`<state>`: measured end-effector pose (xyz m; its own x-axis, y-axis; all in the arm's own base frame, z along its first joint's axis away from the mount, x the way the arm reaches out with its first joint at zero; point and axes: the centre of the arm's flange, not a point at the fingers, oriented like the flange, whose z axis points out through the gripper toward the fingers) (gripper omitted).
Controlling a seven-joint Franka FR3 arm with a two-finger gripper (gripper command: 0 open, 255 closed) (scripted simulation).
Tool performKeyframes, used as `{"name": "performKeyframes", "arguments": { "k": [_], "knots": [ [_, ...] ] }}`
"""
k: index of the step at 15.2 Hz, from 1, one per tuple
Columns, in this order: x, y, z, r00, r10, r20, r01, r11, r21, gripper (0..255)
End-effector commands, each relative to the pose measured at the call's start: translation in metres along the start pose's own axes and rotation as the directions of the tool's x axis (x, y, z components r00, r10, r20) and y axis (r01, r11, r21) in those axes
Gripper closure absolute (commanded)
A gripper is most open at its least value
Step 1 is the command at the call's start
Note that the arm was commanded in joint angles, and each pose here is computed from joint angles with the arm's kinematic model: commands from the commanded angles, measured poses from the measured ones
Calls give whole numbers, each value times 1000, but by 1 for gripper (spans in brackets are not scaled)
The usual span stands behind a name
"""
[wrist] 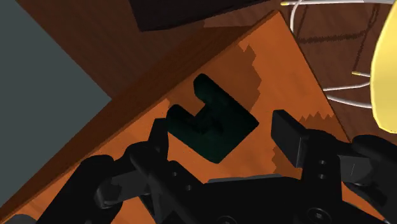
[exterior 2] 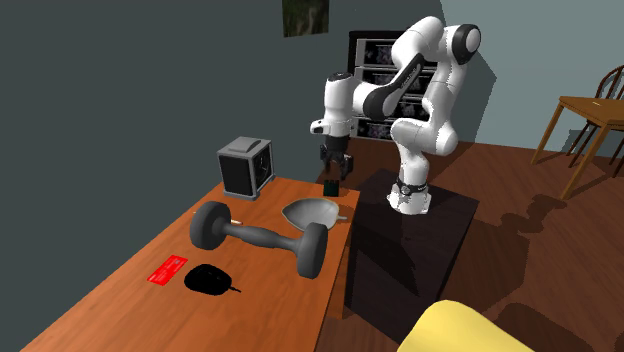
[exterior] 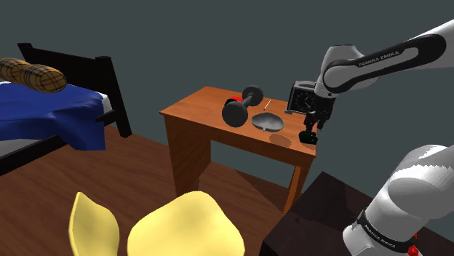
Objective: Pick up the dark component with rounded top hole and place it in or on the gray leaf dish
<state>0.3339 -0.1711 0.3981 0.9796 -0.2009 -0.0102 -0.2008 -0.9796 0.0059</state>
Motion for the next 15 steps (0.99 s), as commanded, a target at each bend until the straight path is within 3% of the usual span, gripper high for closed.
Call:
{"name": "performKeyframes", "arguments": {
  "k": [1, 2, 3, 4, 11, 15],
  "knots": [
    [0, 0, 0, 1000, 0, 0, 0, 1000, 0, 0],
    [0, 0, 0, 1000, 0, 0, 0, 1000, 0, 0],
    [7, 4, 9, 876, -482, -3, 481, 876, -12, 0],
    [9, 4, 10, 824, -567, -2, 567, 824, -15, 0],
    [9, 4, 50, 824, -567, -2, 567, 824, -15, 0],
    [9, 4, 50, 824, -567, -2, 567, 824, -15, 0]
  ]
}}
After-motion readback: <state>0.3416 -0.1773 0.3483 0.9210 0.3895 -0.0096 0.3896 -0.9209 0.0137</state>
